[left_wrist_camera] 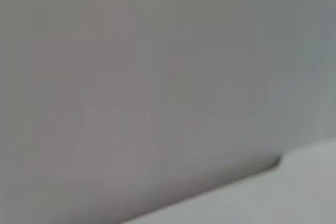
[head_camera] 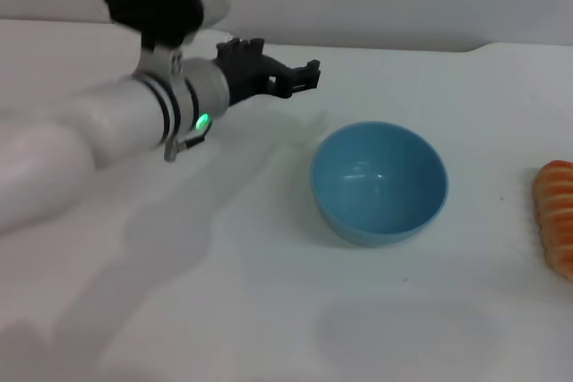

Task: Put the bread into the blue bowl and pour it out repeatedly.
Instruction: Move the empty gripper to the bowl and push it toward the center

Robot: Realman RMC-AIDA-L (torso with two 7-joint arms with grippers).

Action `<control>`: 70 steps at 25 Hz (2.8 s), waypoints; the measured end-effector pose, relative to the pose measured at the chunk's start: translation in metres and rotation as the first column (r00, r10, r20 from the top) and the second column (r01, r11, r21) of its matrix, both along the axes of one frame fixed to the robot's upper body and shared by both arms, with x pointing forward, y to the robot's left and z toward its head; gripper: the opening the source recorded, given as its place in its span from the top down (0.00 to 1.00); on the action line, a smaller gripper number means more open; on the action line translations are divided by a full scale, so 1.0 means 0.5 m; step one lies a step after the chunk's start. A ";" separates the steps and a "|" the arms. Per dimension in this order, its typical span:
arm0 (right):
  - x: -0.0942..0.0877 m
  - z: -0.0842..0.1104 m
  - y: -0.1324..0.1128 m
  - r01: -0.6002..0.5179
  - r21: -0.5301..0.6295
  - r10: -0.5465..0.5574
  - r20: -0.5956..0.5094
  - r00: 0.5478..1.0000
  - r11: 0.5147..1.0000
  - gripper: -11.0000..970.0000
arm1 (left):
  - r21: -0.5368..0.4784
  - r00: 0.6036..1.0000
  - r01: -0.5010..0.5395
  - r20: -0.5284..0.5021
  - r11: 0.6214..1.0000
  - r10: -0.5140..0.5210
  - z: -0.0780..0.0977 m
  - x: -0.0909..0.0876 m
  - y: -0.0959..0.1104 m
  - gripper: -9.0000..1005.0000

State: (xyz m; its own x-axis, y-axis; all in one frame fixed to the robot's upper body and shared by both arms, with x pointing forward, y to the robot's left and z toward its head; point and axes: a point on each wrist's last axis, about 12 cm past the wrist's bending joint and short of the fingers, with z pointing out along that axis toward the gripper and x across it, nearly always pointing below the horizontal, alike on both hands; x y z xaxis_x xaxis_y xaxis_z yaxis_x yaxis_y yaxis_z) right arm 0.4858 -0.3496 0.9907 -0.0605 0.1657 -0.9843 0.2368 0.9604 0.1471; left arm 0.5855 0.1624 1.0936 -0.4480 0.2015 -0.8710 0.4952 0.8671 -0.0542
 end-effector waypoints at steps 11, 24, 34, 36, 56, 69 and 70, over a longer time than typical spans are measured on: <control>0.002 0.001 -0.001 -0.006 -0.006 0.006 0.001 1.000 1.000 0.24 | 0.032 0.951 0.172 -0.264 0.985 -0.158 0.109 0.043 0.008 0.13; -0.001 0.000 -0.001 0.004 0.000 -0.004 0.003 1.000 1.000 0.24 | -0.032 0.882 0.185 -0.435 0.982 -0.180 0.063 0.054 -0.017 0.13; -0.002 0.001 -0.002 0.008 0.001 -0.008 0.005 1.000 1.000 0.24 | -0.048 0.881 0.116 -0.456 0.992 -0.125 0.016 0.045 0.001 0.13; -0.002 0.000 -0.002 0.008 0.000 -0.008 0.004 1.000 1.000 0.24 | -0.053 0.877 0.108 -0.465 0.993 -0.120 0.009 0.043 0.002 0.13; 0.000 0.002 -0.008 0.012 -0.014 -0.012 0.000 1.000 1.000 0.24 | -0.144 0.858 0.117 -0.484 0.983 -0.173 -0.011 0.027 -0.003 0.13; -0.002 0.000 -0.009 0.007 -0.017 -0.007 -0.005 1.000 1.000 0.25 | -0.106 0.856 0.119 -0.493 0.987 -0.156 -0.035 0.027 -0.008 0.13; -0.002 0.001 -0.009 0.007 -0.017 -0.007 -0.005 1.000 1.000 0.25 | -0.101 0.855 0.113 -0.497 0.989 -0.148 -0.041 0.027 -0.006 0.13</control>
